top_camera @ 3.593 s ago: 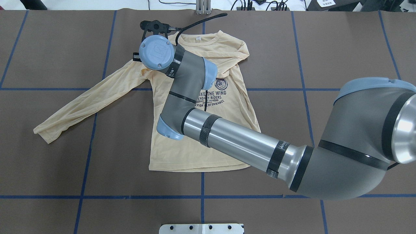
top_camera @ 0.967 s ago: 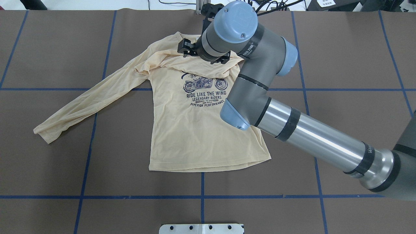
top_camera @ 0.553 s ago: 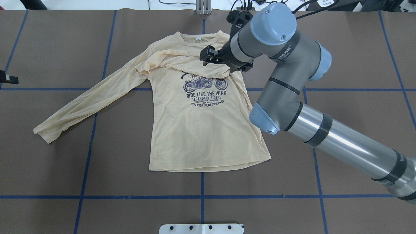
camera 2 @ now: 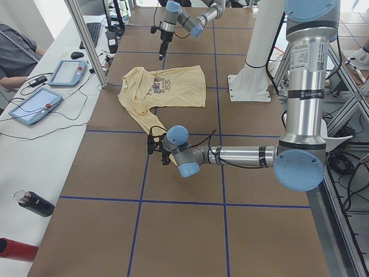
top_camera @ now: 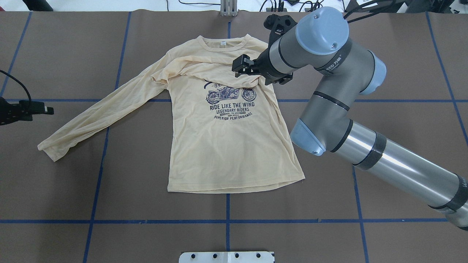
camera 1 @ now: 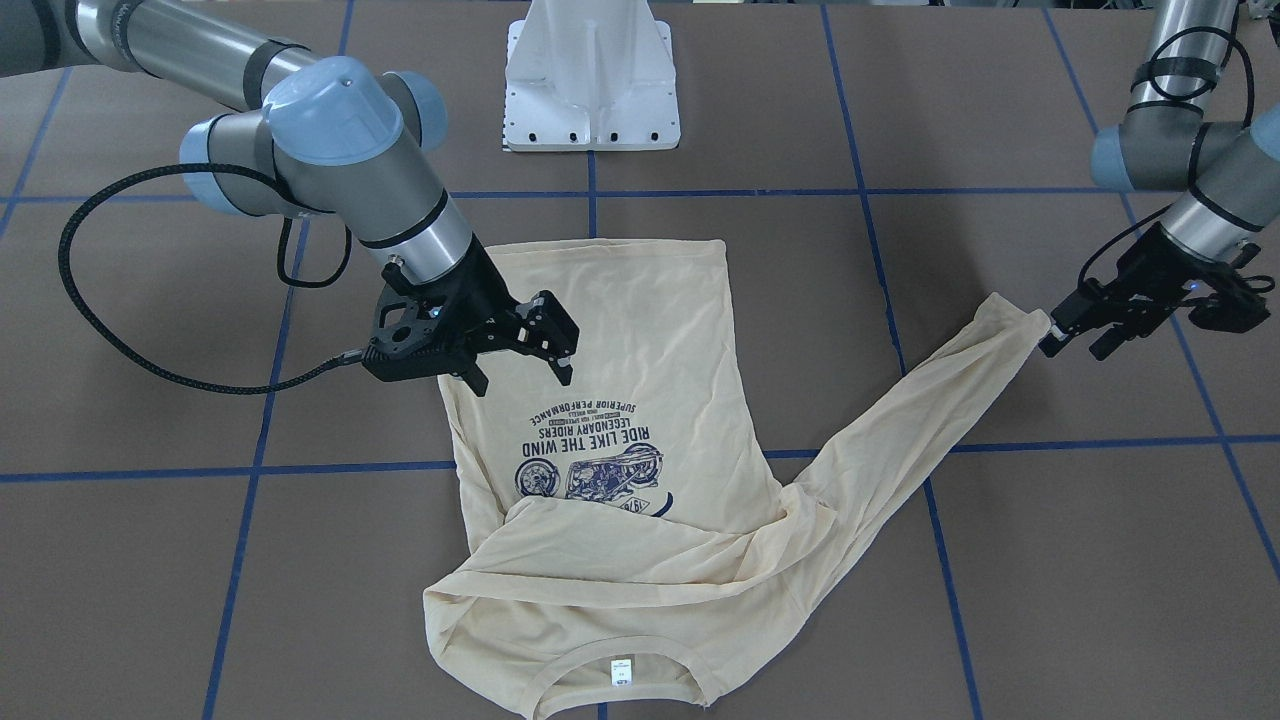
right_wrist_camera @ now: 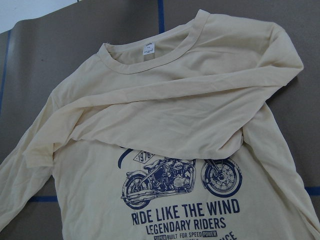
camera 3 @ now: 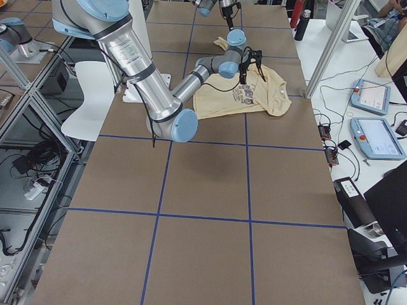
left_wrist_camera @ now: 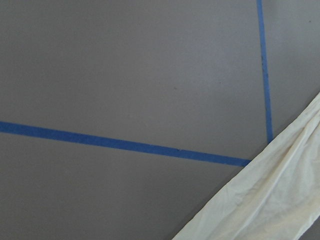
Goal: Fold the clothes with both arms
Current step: 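Move the left gripper to the cuff of the other sleeve and grasp it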
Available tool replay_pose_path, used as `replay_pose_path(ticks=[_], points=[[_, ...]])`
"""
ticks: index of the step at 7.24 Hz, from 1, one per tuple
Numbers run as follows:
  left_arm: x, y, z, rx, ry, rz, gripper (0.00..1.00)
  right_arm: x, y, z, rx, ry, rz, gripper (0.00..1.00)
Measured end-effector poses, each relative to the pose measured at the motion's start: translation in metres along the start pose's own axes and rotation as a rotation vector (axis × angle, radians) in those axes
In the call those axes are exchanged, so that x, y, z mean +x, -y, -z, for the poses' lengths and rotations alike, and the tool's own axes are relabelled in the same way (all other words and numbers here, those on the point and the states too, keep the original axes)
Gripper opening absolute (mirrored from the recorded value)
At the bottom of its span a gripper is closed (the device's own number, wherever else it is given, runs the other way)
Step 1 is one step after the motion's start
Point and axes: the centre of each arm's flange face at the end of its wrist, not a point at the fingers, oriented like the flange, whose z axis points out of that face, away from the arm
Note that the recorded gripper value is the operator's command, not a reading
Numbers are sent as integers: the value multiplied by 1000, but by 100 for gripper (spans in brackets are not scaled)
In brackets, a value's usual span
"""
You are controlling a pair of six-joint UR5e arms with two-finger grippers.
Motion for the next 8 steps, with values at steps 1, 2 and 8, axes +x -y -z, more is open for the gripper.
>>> replay_pose_path(ticks=[1,2,8], points=[[-4,-12,-13,-26,17,-3,100,0,0,0,-1,0,0,99],[-11,-21,-18,-46,31,-2,100,0,0,0,-2,1,0,99],[-26,-44,-19,-88,51,1,93,0,-1,1,-8,5,1,99]])
